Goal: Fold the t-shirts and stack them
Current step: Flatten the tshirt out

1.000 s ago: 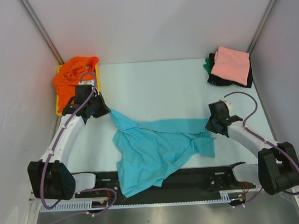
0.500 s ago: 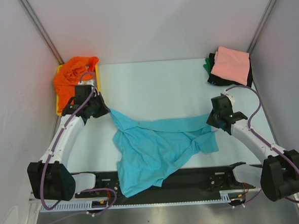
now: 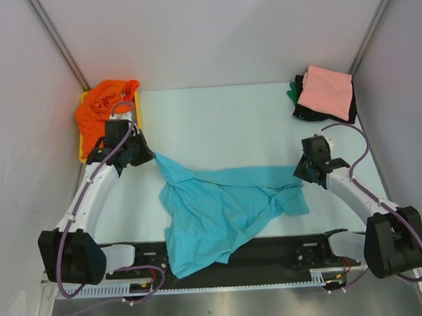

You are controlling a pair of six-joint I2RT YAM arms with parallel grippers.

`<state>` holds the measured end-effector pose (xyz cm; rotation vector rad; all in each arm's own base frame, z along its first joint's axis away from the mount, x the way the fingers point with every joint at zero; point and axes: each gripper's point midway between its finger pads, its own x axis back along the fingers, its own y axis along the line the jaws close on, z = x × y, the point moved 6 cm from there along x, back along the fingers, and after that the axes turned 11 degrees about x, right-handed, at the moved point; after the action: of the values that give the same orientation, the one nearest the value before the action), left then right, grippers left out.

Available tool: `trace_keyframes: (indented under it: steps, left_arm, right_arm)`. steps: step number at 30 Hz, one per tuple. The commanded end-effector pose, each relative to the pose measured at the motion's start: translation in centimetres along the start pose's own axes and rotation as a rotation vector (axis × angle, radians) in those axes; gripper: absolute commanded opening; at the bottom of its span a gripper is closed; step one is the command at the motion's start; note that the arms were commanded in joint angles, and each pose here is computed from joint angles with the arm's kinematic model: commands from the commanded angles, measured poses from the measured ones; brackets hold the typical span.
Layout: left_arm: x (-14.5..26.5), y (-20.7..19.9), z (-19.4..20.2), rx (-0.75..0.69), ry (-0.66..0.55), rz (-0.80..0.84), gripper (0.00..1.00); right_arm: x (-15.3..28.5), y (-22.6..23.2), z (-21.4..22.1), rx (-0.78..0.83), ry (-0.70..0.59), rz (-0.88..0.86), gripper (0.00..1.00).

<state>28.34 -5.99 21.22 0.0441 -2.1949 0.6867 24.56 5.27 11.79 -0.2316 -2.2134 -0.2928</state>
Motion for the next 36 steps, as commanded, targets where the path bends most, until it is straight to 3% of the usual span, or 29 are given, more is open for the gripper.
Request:
trace_keyframes:
  steps: [1, 2, 4, 7, 18, 25, 36]
  left_arm:
    - [0.6, 0.0, -0.8, -0.024, -0.049, 0.013, 0.00]
    - [0.5, 0.0, -0.8, -0.023, -0.048, 0.009, 0.00]
    - [0.5, 0.0, -0.7, -0.026, -0.048, 0.012, 0.00]
    - [0.5, 0.0, -0.7, -0.025, -0.045, 0.011, 0.00]
    - [0.4, 0.1, -0.7, -0.023, -0.045, 0.005, 0.00]
    - [0.4, 0.1, -0.7, -0.023, -0.044, 0.006, 0.00]
    - [0.4, 0.1, -0.7, -0.023, -0.043, 0.006, 0.00]
  right_arm:
    - [-0.5, 0.3, 0.2, 0.012, 0.011, -0.025, 0.25]
    - [-0.6, 0.3, 0.4, 0.013, 0.018, -0.029, 0.35]
    - [-0.8, 0.1, 1.0, 0.012, 0.029, -0.031, 0.43]
    - [-0.6, 0.0, 1.4, 0.007, 0.030, -0.039, 0.45]
    - [-1.4, -0.2, 2.2, 0.013, 0.046, -0.040, 0.45]
    - [-1.3, 0.0, 1.6, 0.009, 0.025, -0.042, 0.33]
    - [-0.7, 0.2, 0.5, 0.016, 0.004, -0.042, 0.29]
